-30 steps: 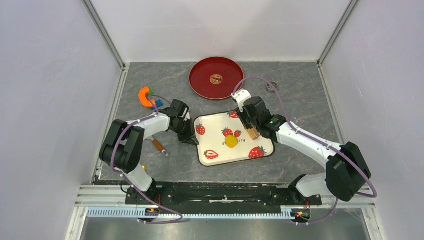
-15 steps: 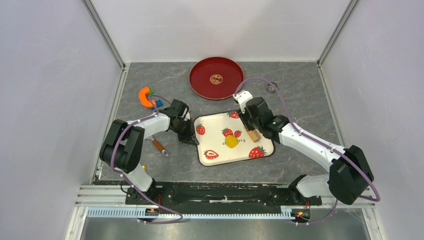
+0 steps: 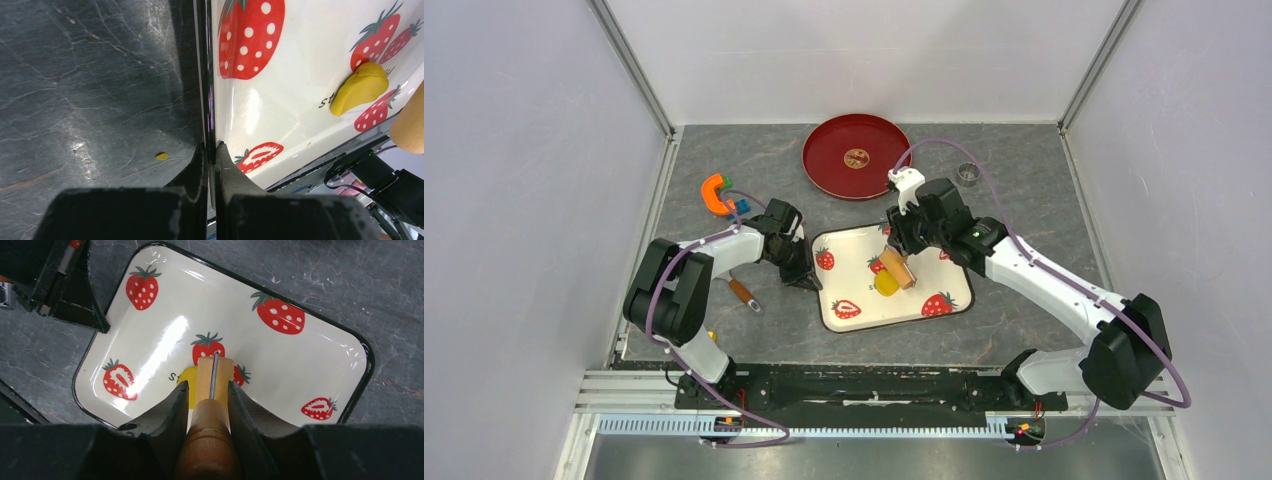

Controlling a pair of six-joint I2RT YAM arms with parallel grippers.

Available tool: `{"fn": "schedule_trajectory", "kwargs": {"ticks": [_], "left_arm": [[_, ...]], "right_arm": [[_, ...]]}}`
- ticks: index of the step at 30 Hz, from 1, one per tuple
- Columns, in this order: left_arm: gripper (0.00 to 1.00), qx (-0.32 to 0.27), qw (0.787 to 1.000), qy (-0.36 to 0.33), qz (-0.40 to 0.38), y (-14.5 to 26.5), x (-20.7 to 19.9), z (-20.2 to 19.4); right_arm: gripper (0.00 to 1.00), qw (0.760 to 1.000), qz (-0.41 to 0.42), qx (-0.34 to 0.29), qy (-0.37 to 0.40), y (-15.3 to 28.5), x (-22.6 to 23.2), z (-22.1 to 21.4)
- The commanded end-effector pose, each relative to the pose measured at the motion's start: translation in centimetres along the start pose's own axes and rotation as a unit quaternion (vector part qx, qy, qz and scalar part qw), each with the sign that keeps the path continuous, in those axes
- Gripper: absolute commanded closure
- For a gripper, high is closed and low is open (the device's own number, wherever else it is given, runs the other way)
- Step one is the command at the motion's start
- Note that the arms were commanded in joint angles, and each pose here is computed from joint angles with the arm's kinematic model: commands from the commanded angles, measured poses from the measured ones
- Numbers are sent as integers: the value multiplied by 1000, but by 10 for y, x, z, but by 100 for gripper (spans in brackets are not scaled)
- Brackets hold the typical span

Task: Roll out the dumpling wrappers from the dough

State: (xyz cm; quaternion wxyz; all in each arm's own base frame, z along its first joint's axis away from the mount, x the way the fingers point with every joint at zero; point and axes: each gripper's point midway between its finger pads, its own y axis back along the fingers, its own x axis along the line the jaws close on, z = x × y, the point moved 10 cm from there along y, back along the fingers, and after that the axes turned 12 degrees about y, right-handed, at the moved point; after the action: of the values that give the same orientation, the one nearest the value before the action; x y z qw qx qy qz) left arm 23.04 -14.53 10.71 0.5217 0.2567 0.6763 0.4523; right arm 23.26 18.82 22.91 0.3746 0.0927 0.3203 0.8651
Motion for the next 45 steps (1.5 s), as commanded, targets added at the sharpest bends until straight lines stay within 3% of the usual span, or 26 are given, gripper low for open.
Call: {"fn": "schedule_trajectory", "kwargs": {"ticks": [1,15,24,45], "left_arm": [[98,0,999,-21,38,-3,11,0],[98,4,999,-20,37,-3,12,-1],[98,7,999,-24,41,-3,12,-1],[98,3,999,-25,42,-2,12,0]], "right_arm": [[100,999,20,-49,-6,-2,5,19],[100,1000,8,10,13,-24,14,-46],[100,994,-46,94,41,-28,10,-86],[100,974,8,224,33,-27,24,-172]]}}
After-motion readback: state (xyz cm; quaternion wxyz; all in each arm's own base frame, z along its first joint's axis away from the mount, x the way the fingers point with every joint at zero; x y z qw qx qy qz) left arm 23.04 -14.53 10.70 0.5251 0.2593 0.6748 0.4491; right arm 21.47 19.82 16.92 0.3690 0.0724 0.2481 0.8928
